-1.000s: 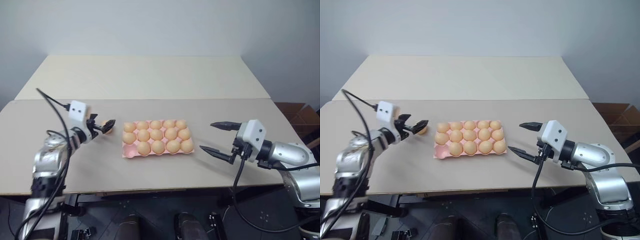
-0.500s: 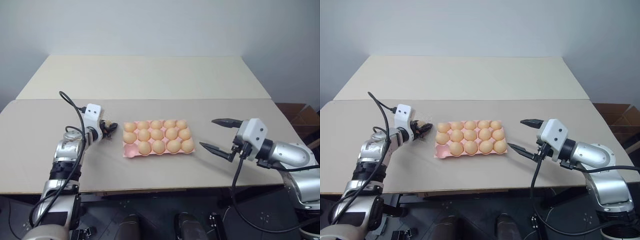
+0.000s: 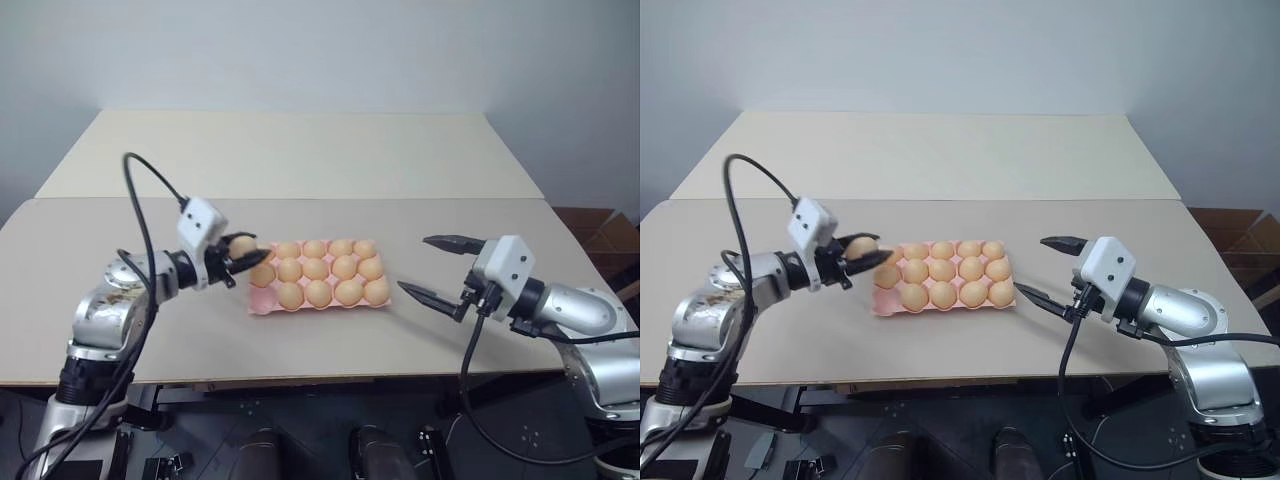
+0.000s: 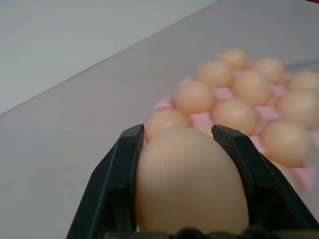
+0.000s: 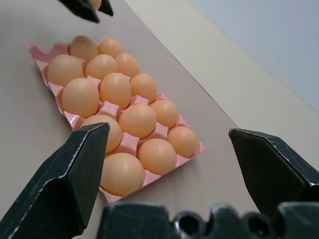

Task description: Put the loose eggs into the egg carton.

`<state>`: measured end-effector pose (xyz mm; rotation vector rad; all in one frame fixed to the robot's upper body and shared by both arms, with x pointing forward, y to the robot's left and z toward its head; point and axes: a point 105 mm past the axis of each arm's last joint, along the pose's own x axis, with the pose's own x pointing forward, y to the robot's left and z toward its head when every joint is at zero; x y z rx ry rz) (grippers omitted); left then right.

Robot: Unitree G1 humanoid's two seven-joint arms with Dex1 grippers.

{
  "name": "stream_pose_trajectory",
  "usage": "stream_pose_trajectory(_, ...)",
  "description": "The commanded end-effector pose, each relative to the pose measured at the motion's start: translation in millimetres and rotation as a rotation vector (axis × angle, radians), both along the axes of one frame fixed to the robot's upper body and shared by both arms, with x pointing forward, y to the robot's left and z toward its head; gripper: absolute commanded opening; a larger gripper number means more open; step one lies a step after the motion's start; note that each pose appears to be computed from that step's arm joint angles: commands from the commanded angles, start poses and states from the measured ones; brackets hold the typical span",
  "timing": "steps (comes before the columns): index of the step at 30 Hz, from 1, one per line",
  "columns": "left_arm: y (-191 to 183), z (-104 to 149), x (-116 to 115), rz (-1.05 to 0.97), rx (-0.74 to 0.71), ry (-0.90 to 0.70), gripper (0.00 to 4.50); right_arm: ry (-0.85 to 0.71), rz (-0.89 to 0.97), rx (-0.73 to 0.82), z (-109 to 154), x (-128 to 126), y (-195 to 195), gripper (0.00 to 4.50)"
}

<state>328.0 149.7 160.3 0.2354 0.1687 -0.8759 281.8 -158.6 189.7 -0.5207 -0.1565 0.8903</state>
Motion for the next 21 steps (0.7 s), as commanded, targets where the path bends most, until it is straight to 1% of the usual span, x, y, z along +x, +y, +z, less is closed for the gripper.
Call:
stream_pose_trajectory(1,-12,-2,-16,-0.107,0.020,-0.011,2.41,-0.040,0.012,0.008,8,-6,5,4.50)
stream_pose_trajectory(4,-14,-4,-23,-0.151,0.013,0.030,3.18,-0.040,0.007,0.014,8,-7,5,4.50)
stream_pose_trajectory(6,-11,-2,-24,-0.153,0.010,0.029,3.91,-0.041,0.002,0.015,8,-6,4,4.50)
stream_pose_trajectory(8,-7,3,-23,-0.140,0.006,0.009,4.47,-0.044,-0.001,0.016,9,-6,4,4.50)
stream_pose_trajectory(12,11,19,-12,-0.044,0.011,-0.080,4.47,-0.051,-0.005,0.025,11,-3,4,4.50)
stream_pose_trajectory(14,25,34,-11,-0.008,-0.014,-0.132,4.47,-0.052,-0.001,0.027,12,-3,4,4.50)
stream_pose_trajectory(16,41,44,-17,0.001,-0.032,-0.166,4.47,-0.052,0.007,0.029,11,-3,6,4.50)
stream_pose_trajectory(19,71,45,-30,0.019,0.022,-0.184,4.47,-0.054,0.020,0.030,12,-4,7,4.50)
stream_pose_trajectory(21,100,43,-36,0.128,0.092,-0.190,4.47,-0.044,0.013,0.025,10,-2,4,4.50)
